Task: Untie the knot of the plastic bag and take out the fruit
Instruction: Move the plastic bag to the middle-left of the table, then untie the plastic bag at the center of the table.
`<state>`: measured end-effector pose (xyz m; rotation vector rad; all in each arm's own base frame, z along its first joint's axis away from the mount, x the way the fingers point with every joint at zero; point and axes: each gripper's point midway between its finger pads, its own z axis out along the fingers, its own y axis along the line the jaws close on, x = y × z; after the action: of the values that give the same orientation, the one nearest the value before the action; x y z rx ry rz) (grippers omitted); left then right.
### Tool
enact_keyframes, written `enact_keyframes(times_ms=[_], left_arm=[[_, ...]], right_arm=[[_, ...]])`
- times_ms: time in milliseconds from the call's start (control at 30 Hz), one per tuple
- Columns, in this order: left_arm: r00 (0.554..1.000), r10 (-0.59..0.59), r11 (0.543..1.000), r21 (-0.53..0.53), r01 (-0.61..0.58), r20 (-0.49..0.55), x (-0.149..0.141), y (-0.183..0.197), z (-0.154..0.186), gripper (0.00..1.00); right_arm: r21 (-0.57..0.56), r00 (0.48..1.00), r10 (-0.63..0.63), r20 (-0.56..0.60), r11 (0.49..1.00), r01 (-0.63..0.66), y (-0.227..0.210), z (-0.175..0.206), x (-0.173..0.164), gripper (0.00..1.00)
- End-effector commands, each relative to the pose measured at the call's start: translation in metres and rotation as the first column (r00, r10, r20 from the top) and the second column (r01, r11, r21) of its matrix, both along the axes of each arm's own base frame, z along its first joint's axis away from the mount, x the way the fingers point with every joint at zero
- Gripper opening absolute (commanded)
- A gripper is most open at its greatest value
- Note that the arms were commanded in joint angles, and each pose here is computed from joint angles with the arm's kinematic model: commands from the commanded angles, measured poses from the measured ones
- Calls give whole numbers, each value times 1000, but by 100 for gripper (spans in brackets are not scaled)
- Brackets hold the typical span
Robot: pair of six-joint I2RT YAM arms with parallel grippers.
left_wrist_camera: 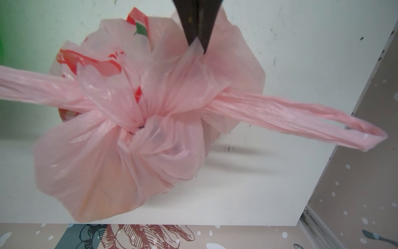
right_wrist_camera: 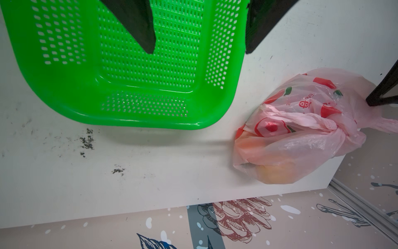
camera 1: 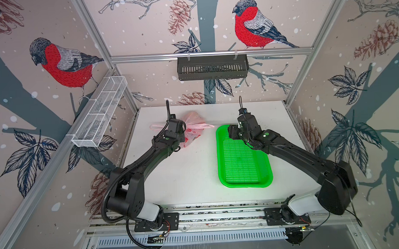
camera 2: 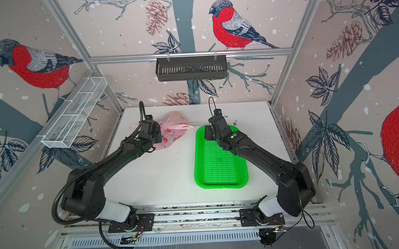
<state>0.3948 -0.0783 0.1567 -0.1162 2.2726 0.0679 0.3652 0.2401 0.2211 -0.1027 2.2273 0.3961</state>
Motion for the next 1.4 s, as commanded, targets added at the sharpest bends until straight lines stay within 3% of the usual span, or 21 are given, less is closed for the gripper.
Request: enact_keyframes(times_ms=[0,200,400,600,733,1200,1367], left_arm=[[1000,21,995,-102,-20,8,-26,1,1,3],[998,53,961,-272,-43,28,-90,9,-3,2],[990,106,925,-374,-65,91,-130,21,-8,2],[993,101,929,-363,-70,68,-136,23,-16,2],[993,97,931,-359,-67,67,-133,22,-14,2],[992,98,928,-367,-65,73,-139,24,-18,2],[993,93,929,-366,-60,75,-138,23,-18,1]], right_arm=[[-8,999,21,48,1000,-21,11,14,5,67],[-15,989,115,95,993,-114,52,35,5,66],[-66,953,283,111,959,-277,118,36,-7,66],[-180,870,485,94,867,-464,197,14,-35,66],[-229,844,534,60,830,-509,231,-3,-41,67],[-17,845,531,-64,846,-532,277,-45,-38,67],[43,834,546,-76,838,-544,288,-54,-40,62]])
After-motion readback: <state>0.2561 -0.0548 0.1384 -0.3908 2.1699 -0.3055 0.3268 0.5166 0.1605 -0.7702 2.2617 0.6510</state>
